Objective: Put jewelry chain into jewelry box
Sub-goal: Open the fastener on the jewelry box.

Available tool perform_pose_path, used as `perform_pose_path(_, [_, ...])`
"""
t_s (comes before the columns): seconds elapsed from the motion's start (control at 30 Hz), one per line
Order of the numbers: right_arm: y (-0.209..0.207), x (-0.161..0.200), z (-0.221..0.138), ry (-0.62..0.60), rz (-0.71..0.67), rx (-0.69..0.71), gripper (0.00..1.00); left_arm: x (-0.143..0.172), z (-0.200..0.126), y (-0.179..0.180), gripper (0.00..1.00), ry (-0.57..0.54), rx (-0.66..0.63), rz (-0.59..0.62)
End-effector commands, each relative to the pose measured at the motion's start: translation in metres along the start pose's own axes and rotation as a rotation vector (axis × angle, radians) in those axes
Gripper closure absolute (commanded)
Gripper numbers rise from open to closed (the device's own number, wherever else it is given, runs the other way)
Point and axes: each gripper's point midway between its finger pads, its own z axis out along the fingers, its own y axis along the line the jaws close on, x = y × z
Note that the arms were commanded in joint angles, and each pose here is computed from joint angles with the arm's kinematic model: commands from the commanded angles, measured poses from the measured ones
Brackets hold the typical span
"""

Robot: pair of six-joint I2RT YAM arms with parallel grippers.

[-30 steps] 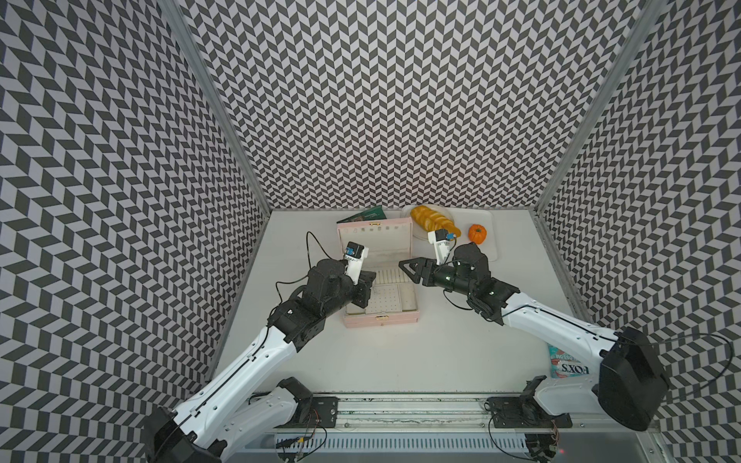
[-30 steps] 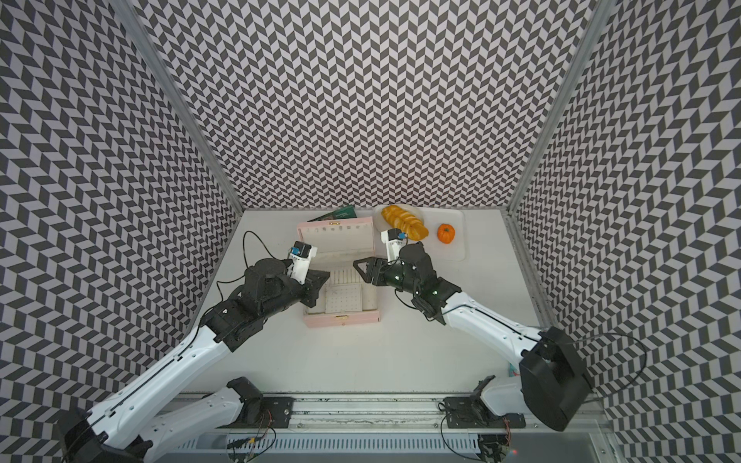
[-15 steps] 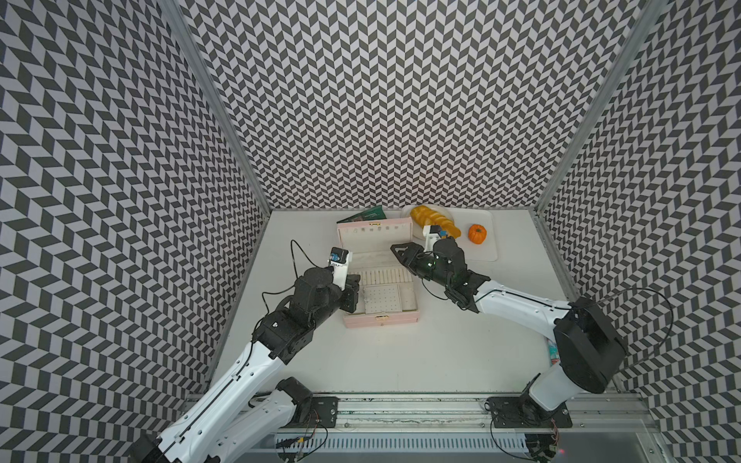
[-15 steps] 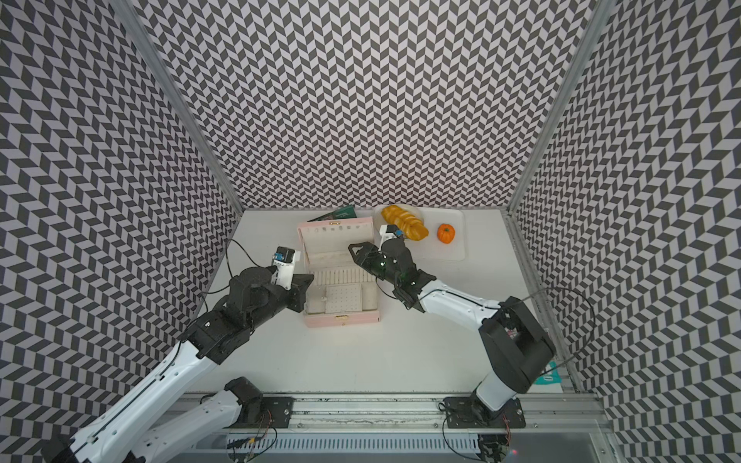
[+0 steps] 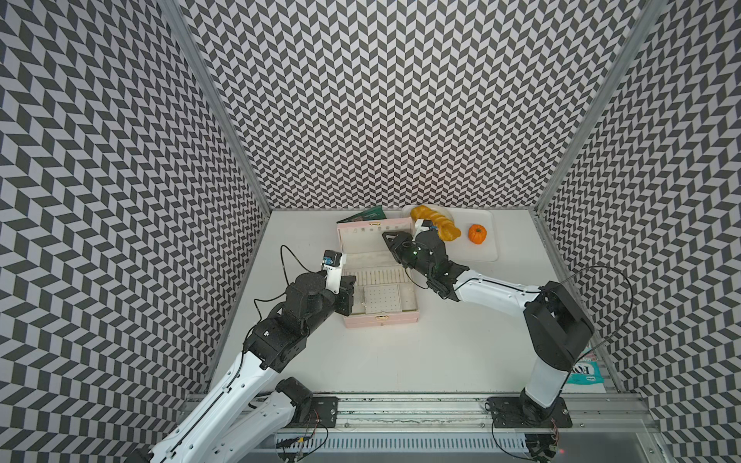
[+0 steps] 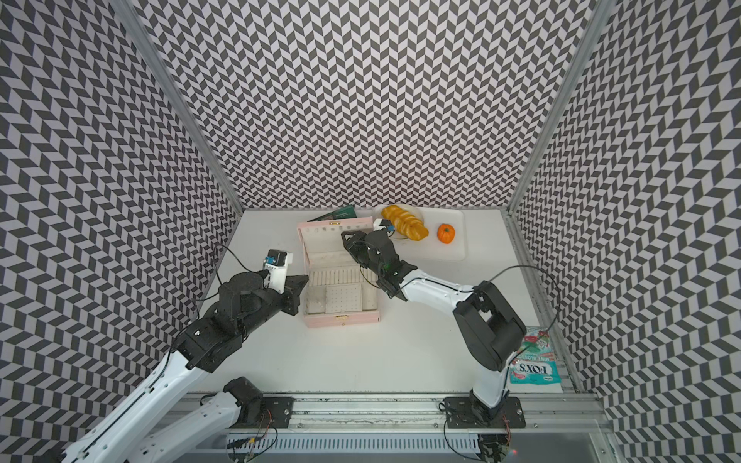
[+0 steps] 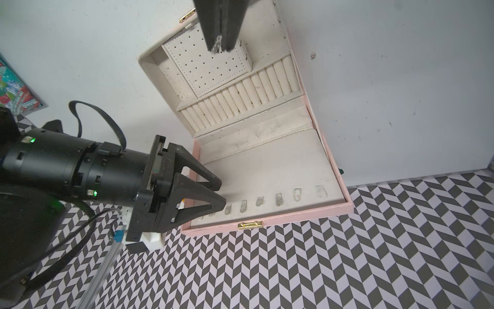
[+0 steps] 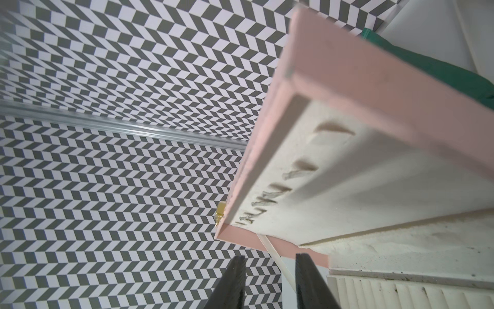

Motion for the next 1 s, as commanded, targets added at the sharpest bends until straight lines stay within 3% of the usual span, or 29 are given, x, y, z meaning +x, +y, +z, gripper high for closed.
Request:
perform_pose_path(0.0, [0.011,-0.008,0.005,-0.064,0.054,-0.034,0.66,0.000,-0.002,0.004,1.00,-0.009,-0.017,0.005])
perform_pose_path(0.6, [0.022,-0.021,0.013,-0.136,0.116,-0.098,0.63,0.003,-0.001,0.005,1.00,-0.015,-0.018,0.013])
perform_pose_path(0.97, [0.007,-0.018,0.026,-0.141,0.155,-0.058,0.64,0.005,-0.001,0.005,1.00,-0.013,-0.019,0.015])
